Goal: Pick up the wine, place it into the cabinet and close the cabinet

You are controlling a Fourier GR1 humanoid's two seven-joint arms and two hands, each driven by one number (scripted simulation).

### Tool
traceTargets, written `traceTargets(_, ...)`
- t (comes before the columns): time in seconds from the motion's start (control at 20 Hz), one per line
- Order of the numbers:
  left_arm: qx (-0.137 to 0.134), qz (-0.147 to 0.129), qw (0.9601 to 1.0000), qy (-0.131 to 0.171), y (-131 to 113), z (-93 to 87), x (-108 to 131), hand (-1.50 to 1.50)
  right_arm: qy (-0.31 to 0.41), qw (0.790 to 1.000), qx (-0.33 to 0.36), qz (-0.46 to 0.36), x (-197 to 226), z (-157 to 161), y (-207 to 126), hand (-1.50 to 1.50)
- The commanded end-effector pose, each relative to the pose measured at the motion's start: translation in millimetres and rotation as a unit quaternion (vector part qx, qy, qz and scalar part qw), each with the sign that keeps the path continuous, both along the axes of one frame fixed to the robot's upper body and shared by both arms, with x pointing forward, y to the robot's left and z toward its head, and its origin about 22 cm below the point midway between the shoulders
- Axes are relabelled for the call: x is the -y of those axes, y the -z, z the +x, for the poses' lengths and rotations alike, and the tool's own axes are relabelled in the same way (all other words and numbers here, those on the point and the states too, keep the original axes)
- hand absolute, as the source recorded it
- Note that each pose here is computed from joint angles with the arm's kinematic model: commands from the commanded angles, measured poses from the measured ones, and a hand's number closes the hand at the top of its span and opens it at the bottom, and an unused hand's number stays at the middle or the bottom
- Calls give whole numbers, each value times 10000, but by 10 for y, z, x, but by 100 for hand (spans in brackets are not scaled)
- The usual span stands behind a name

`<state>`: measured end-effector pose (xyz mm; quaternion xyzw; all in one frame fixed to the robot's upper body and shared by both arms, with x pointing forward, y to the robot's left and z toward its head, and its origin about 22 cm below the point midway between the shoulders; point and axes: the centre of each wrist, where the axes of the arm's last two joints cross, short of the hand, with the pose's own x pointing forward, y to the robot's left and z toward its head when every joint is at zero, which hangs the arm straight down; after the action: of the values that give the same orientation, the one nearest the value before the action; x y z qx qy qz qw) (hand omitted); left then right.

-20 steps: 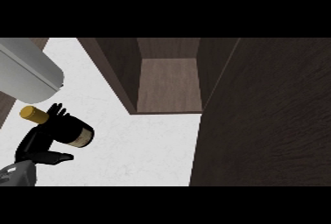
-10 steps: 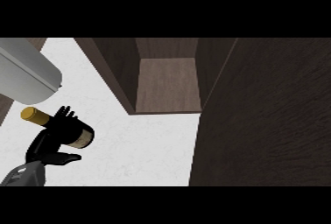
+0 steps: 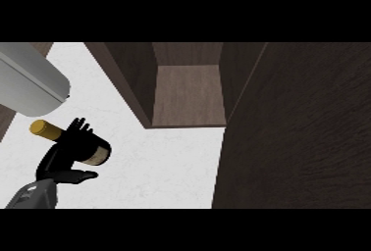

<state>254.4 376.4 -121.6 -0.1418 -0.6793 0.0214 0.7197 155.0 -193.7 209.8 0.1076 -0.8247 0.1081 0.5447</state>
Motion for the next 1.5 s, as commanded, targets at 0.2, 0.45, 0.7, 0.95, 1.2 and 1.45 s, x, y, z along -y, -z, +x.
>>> traceTargets(0.2, 728, -613, 9954, 73, -87, 175, 39, -150, -74, 9999, 67, 74, 34, -40, -40, -150)
traceTargets(0.45, 661, -931, 9935, 9, 14, 90, 101, 150, -124, 9999, 50, 61, 103, -105, 48, -150)
traceTargets(0.7, 528, -977, 9934, 286, -11, 304, 399, 150, -46, 9999, 75, 139, 13, -27, 2, -150)
traceTargets(0.95, 551, -1138, 9919, 117, 42, 266, 457, 150, -117, 9998, 28, 156, 27, -117, 32, -150)
traceTargets(1.2, 409, -1114, 9802, -1585, 371, -107, 712, 150, 94, 9999, -71, 53, 14, -30, 76, -150)
traceTargets(1.45, 692, -1322, 9754, -1625, 288, 52, 1013, 150, 45, 10000, 32, 25, 147, -180, -51, -150)
